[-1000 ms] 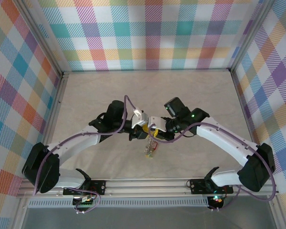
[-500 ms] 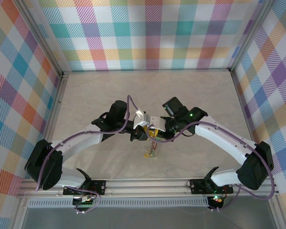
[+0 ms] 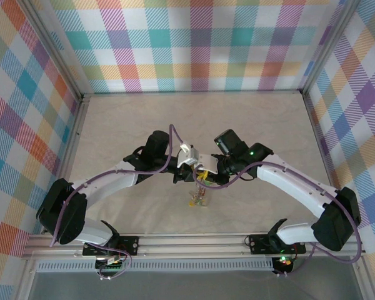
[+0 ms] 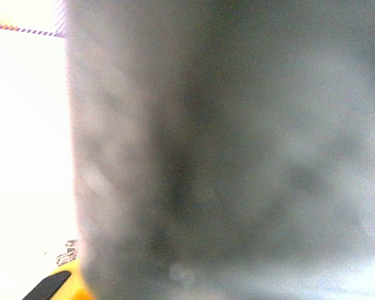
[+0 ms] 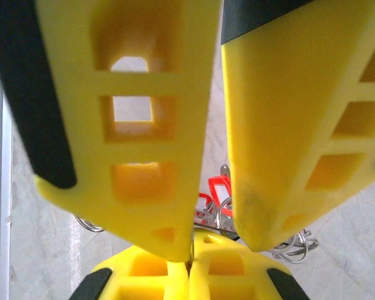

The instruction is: Put the keys on the keyring

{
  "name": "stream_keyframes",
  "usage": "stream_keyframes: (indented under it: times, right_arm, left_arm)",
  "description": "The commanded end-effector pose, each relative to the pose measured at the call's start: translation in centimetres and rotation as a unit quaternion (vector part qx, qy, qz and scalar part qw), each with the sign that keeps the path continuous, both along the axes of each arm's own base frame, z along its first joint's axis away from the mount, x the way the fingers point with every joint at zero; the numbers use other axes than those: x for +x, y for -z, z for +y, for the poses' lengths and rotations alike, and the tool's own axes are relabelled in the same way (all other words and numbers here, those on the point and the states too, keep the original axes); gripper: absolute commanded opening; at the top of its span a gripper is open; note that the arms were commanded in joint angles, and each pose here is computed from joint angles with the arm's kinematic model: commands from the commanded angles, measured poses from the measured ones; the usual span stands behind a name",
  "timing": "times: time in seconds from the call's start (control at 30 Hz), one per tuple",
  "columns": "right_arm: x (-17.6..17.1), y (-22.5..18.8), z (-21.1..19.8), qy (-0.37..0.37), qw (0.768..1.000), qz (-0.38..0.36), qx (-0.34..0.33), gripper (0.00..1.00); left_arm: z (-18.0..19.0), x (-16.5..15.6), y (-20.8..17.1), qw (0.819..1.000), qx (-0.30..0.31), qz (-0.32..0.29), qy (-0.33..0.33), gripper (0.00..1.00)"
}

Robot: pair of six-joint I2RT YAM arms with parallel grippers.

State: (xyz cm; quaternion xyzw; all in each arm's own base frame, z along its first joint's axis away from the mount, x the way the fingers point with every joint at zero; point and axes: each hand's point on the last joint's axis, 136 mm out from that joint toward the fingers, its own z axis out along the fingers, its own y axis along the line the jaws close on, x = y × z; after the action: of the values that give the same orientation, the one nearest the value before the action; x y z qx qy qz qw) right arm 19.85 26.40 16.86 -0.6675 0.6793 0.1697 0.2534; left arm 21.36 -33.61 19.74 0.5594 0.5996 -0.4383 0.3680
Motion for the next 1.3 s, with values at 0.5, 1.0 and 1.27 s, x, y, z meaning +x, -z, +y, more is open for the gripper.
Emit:
stream_keyframes:
  times: [0.5,1.0,1.27]
  right_arm:
    - [0.4,-2.5,1.3,-0.015,0.998,-0.039,0.052,0.0]
    - [0.0,-3.9,2.0,-0.033,0.994,-0.054,0.088,0.0]
    - [-0.3,-3.4,1.6,-0.034,0.995,-0.052,0.081,0.0]
  left_arm:
    - [-0.1,-1.8,2.2,0.999,0.031,0.005,0.043,0.28]
    - [-0.6,-1.6,2.5,0.999,0.02,-0.003,0.04,0.12]
    - [-0.3,-1.4,1.6,0.999,0.013,-0.024,0.028,0.0]
